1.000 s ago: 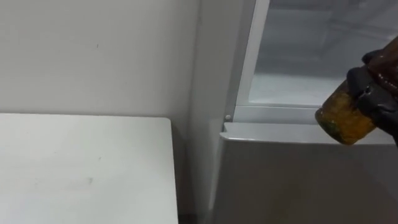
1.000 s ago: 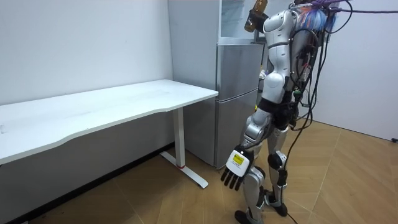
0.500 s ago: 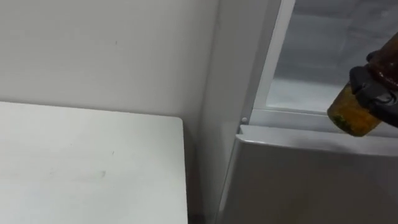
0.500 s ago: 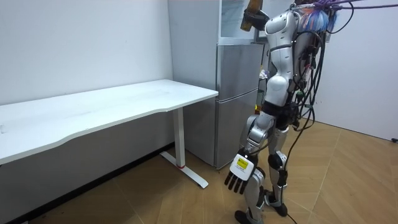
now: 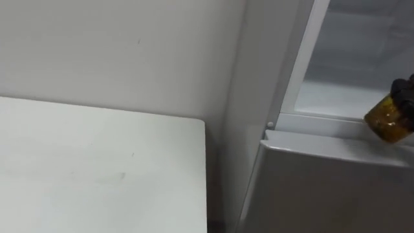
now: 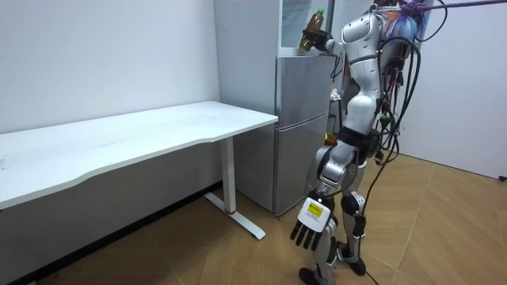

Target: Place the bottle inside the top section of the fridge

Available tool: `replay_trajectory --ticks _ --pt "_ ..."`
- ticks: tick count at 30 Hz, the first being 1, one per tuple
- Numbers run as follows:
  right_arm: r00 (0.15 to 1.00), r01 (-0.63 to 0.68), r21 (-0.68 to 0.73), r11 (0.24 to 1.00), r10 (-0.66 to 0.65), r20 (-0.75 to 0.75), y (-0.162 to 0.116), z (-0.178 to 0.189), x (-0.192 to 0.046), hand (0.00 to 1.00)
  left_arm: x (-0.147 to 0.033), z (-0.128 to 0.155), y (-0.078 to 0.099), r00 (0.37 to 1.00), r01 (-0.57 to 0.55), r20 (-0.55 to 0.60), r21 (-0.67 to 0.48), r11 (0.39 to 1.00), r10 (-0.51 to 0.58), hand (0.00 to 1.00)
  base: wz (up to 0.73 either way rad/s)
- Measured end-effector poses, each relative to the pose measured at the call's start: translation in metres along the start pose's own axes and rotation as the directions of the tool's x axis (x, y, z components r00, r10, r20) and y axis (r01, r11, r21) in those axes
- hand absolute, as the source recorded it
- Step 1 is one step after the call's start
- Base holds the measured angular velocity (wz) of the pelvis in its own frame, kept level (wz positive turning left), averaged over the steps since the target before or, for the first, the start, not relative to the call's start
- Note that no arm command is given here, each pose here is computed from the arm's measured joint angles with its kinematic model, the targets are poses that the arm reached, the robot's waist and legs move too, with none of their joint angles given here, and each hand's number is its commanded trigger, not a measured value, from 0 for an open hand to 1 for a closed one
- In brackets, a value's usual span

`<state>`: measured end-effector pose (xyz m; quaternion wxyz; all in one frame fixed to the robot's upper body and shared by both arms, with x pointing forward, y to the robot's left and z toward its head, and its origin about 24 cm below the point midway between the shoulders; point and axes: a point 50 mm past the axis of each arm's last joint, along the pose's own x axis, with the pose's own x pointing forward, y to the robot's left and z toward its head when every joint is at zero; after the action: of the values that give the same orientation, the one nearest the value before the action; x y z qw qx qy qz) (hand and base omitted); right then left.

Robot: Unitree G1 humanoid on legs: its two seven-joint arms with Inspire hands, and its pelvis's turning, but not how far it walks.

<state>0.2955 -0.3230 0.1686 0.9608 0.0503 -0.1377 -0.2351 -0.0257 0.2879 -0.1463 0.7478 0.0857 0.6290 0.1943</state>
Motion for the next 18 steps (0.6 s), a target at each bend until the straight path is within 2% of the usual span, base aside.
replay_trajectory --ticks 5,12,18 --pt "0.994 0.088 -0.052 0.995 -0.091 -0.056 -0.010 -0.007 0.007 1.00 -0.002 0.000 0.003 1.000 -0.006 0.020 0.002 1.000 0.006 0.00 0.02" --pt "0.988 0.087 -0.151 0.985 -0.106 -0.116 -0.015 -0.010 0.019 1.00 -0.003 0.004 0.007 0.999 -0.020 0.043 -0.011 1.000 0.020 0.00 0.00" --pt "0.990 0.102 -0.132 0.986 -0.114 -0.083 -0.013 0.009 0.030 1.00 -0.004 0.002 0.011 0.999 -0.030 0.038 -0.041 0.999 0.032 0.00 0.01"
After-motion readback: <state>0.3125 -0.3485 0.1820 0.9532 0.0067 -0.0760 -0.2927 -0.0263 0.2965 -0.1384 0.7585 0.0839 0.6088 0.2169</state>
